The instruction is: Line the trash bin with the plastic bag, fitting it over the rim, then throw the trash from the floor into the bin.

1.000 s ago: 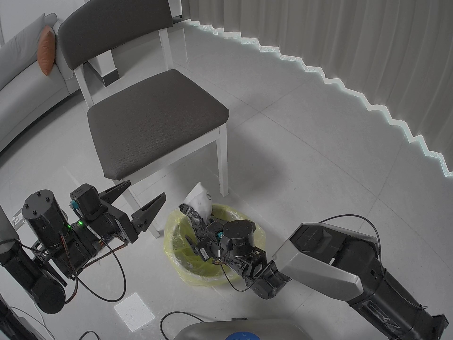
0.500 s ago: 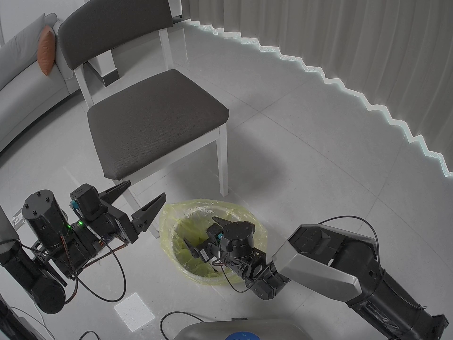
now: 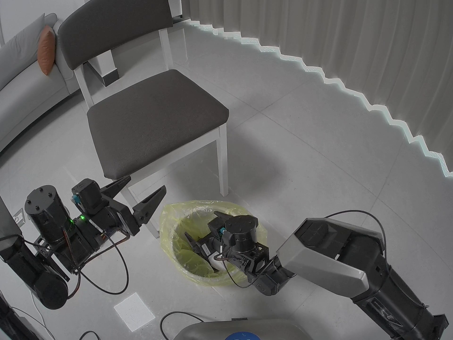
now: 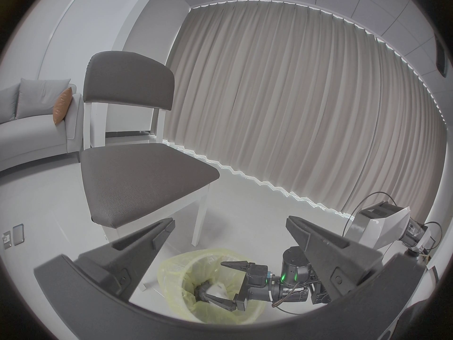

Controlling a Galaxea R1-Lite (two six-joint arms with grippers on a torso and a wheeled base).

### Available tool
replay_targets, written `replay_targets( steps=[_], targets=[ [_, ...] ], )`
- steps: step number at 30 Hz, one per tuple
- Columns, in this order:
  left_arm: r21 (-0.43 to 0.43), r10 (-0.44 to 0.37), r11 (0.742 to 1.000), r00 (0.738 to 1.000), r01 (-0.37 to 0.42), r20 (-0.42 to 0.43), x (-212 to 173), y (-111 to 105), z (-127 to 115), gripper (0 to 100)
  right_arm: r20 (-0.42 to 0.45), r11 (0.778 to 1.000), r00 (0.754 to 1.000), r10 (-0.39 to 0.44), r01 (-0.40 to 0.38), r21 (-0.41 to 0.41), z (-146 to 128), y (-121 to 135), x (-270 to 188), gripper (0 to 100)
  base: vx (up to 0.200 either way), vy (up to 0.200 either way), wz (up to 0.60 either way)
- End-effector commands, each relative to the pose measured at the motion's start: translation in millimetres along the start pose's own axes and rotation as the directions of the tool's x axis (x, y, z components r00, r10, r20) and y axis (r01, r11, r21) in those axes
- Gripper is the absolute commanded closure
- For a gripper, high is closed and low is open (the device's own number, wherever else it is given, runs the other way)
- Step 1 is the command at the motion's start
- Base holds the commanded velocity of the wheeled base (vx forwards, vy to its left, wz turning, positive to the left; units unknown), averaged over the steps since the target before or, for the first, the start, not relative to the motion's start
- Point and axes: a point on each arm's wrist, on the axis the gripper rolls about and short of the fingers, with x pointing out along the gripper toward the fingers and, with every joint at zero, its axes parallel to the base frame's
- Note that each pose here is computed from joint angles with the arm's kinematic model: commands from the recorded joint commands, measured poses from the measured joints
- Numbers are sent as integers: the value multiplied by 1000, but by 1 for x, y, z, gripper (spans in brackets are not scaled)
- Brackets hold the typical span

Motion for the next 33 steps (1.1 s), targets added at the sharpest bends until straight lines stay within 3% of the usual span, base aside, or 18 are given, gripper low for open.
replay_targets(
  steps=[1, 3, 4, 6, 11, 13, 16, 18, 19, 20, 21, 22, 25, 26, 29, 33],
  targets=[
    [-52, 52, 997, 998, -50, 38, 17, 3, 4, 0, -38, 999, 999, -32, 32, 0, 32, -22, -20, 0, 0, 0, 0],
    [-89, 65, 994, 998, -62, 25, 21, 3, 4, 0, -129, 999, 991, -34, 34, -4, 45, -29, -35, 0, 0, 0, 0],
    [-89, 65, 994, 998, -62, 25, 21, 3, 4, 0, -129, 999, 991, -34, 34, -4, 45, -29, -35, 0, 0, 0, 0],
    [-127, 67, 989, 996, -75, -60, 24, 2, 1, 0, -278, 999, 960, -41, 42, -2, 66, -43, -60, 0, 0, 0, 0],
    [-222, 59, 971, 986, -93, -156, 33, -2, 0, 0, -349, 989, 926, -141, 147, -9, 79, -69, -71, 0, 0, 0, 0],
    [-239, 67, 964, 974, -118, -214, 41, 3, 1, 0, -402, 980, 896, -189, 196, -25, 81, -83, -77, 0, 0, 0, 0],
    [-256, 51, 955, 933, -150, -356, 57, 7, 7, 0, -514, 972, 829, -220, 231, -43, 81, -97, -87, 0, 0, 0, 0],
    [-267, 43, 945, 882, -188, -469, 71, 10, 13, 0, -574, 966, 788, -221, 257, -20, 83, -104, -89, 0, 0, 0, 0],
    [-267, 44, 943, 873, -196, -486, 74, 11, 13, 0, -580, 966, 784, -220, 260, -15, 83, -104, -89, 0, 0, 0, 0],
    [-265, 56, 934, 831, -239, -554, 90, 19, 14, 0, -604, 957, 766, -221, 290, 17, 86, -108, -89, 0, 0, 0, 0],
    [-261, 63, 929, 807, -263, -587, 99, 25, 14, 0, -616, 949, 755, -224, 312, 37, 87, -113, -88, 0, 0, 0, 0],
    [-258, 67, 928, 799, -270, -598, 103, 28, 14, 0, -620, 945, 751, -226, 323, 46, 88, -115, -87, 0, 0, 0, 0],
    [-258, 71, 928, 806, -270, -588, 109, 31, 13, 0, -628, 936, 743, -233, 347, 64, 88, -120, -88, 0, 0, 0, 0],
    [-268, 59, 932, 833, -244, -551, 108, 30, 14, 0, -636, 929, 733, -240, 363, 68, 85, -127, -89, 0, 0, 0, 0],
    [-296, 10, 937, 864, -183, -503, 109, 33, 7, 0, -638, 921, 727, -253, 383, 71, 83, -136, -89, 0, 0, 0, 0],
    [-290, 46, 932, 863, -219, -502, 119, 55, -14, 0, -650, 915, 714, -261, 397, 70, 72, -142, -82, 0, 0, 0, 0]
  ],
)
